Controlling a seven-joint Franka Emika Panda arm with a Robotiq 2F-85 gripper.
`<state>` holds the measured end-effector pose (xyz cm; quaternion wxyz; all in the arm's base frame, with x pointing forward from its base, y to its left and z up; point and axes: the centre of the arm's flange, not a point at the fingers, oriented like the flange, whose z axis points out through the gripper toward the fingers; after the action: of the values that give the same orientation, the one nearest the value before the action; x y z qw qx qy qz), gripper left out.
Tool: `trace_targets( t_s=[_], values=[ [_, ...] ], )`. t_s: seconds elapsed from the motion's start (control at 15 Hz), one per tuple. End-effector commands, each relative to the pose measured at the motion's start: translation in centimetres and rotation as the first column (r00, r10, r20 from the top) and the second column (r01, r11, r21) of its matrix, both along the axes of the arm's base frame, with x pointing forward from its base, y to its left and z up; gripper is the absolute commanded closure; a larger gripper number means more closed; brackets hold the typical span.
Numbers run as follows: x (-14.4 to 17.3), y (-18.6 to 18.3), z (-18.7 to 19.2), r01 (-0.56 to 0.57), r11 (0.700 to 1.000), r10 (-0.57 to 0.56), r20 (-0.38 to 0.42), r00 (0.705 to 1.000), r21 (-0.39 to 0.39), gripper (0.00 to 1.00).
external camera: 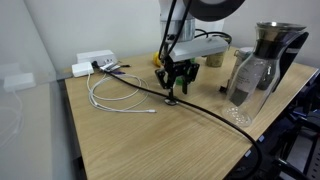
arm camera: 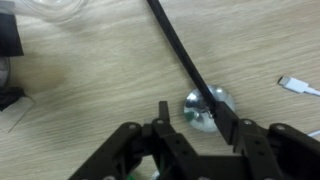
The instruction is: Pick up the silver lid from the left side of the table and place it on top of the clear bottle
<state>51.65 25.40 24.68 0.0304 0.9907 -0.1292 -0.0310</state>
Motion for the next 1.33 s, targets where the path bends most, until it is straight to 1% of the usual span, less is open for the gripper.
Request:
trace_targets(
  t_s=[0.0,0.07,0.13,0.2,0.27,0.4,0.47,0.53,0.93,1.27],
  values=[
    [0.3,-0.3,-0.9,0.000,1.000,0.000,0.010,1.000,-0.008,0.47],
    [0.3,-0.3,-1.0,0.001,1.000,-0.001,0.010,1.000,-0.008,0.48],
    [0.3,-0.3,-1.0,0.002,1.000,-0.002,0.009,1.000,-0.006,0.57],
    [0.3,-0.3,-1.0,0.002,1.000,-0.002,0.009,1.000,-0.006,0.73],
    [0.3,-0.3,-1.0,0.002,1.000,-0.002,0.013,1.000,-0.005,0.75],
    [0.4,-0.1,-0.9,0.002,1.000,-0.002,0.018,1.000,0.001,0.88],
    [0.4,-0.1,-1.0,0.001,1.000,-0.001,0.022,1.000,0.003,0.97],
    [0.5,-0.1,-1.0,0.000,1.000,0.000,0.025,1.000,0.006,1.00],
    [0.5,0.0,-1.3,0.001,1.000,-0.002,0.025,1.000,0.024,0.99],
    [0.4,-0.2,-0.3,0.007,1.000,-0.008,0.036,0.999,0.029,0.99]
  ],
)
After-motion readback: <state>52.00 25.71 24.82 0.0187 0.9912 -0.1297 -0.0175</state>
